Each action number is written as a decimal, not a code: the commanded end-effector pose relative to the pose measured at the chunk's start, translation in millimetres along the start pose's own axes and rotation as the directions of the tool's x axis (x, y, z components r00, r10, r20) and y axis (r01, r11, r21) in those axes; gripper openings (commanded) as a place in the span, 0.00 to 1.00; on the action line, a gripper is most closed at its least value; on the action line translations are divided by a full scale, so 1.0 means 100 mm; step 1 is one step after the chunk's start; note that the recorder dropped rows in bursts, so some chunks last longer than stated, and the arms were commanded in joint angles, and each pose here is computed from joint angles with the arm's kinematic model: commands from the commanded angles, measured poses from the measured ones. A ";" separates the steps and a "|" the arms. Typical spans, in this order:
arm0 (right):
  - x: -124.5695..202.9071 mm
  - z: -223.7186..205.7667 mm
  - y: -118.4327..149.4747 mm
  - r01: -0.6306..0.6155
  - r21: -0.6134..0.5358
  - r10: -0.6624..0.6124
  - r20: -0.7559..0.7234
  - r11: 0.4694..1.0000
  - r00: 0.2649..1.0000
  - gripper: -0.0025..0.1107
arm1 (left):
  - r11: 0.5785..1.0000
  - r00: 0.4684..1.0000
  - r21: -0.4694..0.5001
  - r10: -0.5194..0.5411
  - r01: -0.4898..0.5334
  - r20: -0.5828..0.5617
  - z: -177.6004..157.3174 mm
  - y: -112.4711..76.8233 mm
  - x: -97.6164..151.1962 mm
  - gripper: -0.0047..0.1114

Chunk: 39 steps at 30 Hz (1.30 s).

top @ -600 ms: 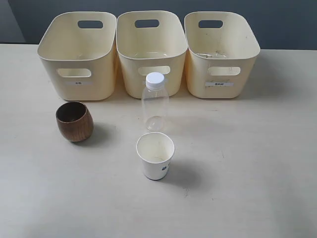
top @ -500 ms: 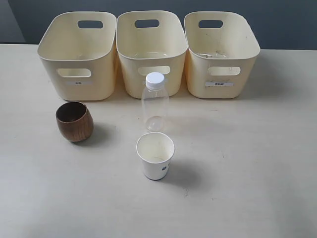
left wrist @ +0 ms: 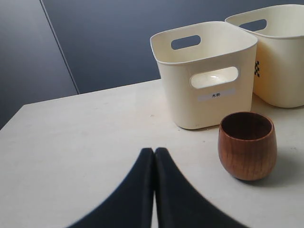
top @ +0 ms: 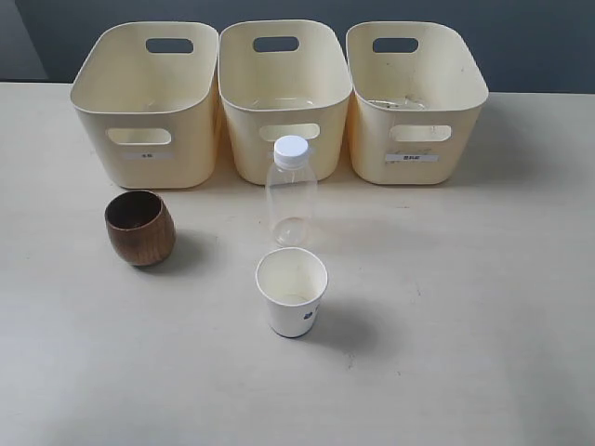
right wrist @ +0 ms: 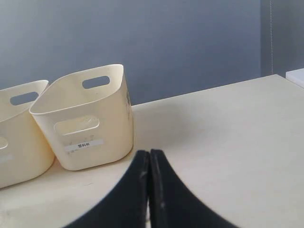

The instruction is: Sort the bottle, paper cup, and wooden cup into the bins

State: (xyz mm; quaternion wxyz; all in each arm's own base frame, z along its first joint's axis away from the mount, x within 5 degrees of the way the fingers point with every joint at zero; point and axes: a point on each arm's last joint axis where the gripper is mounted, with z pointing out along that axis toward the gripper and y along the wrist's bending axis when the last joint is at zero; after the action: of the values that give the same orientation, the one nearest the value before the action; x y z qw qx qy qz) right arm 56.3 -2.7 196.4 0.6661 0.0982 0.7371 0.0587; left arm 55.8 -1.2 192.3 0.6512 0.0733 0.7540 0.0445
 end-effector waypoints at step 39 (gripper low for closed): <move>-0.19 -0.02 0.03 -0.342 -0.111 0.358 0.186 0.933 0.915 0.02 | 1.000 1.000 0.004 -0.006 0.006 0.005 0.00 0.00 0.00 0.04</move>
State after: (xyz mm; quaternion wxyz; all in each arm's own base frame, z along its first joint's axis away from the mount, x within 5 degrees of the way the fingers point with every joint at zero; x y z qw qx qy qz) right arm 56.4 -1.9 212.8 0.7101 0.1927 0.6524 0.1816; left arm 55.8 -1.2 192.3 0.6512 0.0733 0.7540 0.0445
